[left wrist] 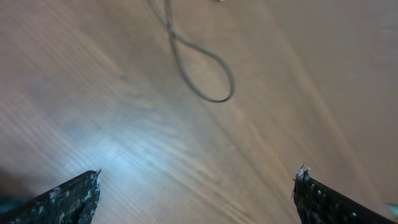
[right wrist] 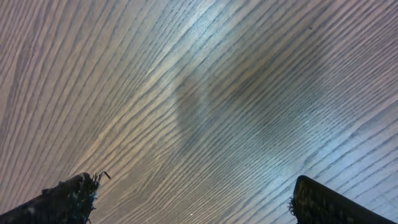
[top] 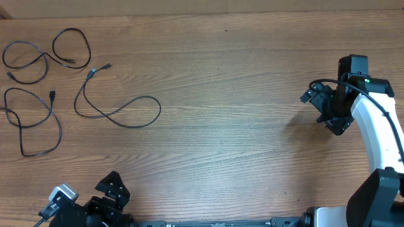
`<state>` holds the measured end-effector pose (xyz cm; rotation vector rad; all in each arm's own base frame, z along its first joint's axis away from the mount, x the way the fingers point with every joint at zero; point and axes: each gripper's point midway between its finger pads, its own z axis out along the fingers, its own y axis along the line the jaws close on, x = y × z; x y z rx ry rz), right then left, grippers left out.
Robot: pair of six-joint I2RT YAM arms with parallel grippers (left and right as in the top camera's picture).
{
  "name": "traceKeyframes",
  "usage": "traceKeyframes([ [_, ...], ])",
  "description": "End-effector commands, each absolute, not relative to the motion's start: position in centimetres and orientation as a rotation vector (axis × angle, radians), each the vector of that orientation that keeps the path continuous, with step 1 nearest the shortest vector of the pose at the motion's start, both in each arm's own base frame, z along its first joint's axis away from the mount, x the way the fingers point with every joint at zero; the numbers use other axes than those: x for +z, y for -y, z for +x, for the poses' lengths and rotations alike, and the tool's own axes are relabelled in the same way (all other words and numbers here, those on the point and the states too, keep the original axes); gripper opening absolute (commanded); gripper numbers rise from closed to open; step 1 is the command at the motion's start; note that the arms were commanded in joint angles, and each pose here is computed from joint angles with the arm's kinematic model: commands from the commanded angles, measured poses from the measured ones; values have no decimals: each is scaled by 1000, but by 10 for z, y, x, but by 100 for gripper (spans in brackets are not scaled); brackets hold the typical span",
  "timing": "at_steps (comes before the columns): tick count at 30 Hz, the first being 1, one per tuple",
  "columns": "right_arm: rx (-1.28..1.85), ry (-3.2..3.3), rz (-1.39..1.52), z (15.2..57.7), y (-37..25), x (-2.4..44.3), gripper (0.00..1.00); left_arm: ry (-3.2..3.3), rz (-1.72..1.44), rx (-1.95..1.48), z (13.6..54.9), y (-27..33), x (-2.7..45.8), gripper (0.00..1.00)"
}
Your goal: Untangle cables
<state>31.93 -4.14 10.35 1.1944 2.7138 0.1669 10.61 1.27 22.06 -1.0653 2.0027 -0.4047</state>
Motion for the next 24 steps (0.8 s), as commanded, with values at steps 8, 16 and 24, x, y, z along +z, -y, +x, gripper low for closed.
traceKeyframes([
  [8,175,-2694,1183,324,42,110,100,-1791,-636,-508,151,5,240,99],
  [16,175,-2694,1183,324,42,110,100,-1674,-374,-496,199,19,238,99],
  [24,175,-2694,1183,324,42,110,100,-1629,-297,-491,224,26,215,99],
])
